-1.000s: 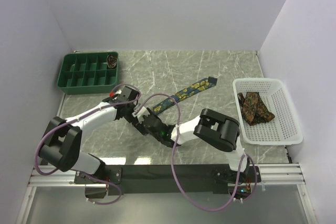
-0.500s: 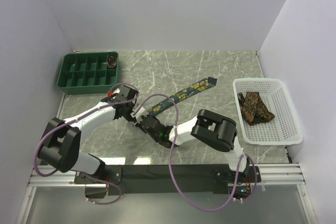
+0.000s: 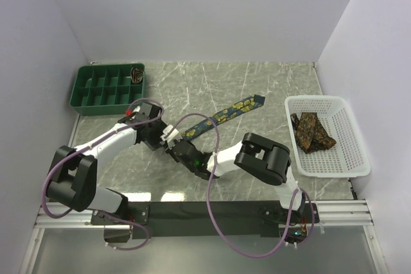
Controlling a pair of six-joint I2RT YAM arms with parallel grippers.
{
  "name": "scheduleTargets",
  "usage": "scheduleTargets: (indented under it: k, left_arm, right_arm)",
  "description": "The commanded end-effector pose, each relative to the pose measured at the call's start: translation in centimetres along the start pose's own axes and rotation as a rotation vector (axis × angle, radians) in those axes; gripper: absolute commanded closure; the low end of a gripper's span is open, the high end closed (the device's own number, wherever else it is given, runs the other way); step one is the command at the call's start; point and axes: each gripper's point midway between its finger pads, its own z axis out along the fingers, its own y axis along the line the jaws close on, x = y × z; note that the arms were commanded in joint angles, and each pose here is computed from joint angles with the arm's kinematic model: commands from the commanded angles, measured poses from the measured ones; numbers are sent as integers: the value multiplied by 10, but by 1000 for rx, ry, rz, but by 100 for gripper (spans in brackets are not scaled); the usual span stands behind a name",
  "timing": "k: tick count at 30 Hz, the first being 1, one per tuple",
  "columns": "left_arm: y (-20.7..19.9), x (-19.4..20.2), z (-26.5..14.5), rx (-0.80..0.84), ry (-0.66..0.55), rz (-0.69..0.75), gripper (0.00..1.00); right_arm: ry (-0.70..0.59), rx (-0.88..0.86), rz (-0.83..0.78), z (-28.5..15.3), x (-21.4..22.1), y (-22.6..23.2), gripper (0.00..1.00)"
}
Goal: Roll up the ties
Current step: Roll the tie
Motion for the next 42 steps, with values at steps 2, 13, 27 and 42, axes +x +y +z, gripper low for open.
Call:
scheduleTargets:
  k: [2,13,27,42]
  left_arm:
    - [-27,-29,-17,94,-47,-27,30]
    - [-25,-59,-23,198,-160,-37,20]
    - [-24,-7,-20,389,-97,-50,18]
    - [-58,5,-32,431,-242,461,1]
  right_arm:
    - [126,-60,28,-7,31,10,100]
    - [231,-176,369,-16,37,2,100]
    - [273,-297,1178,-39,47,-32,100]
    - [367,-257,1542,-55,80,-41,100]
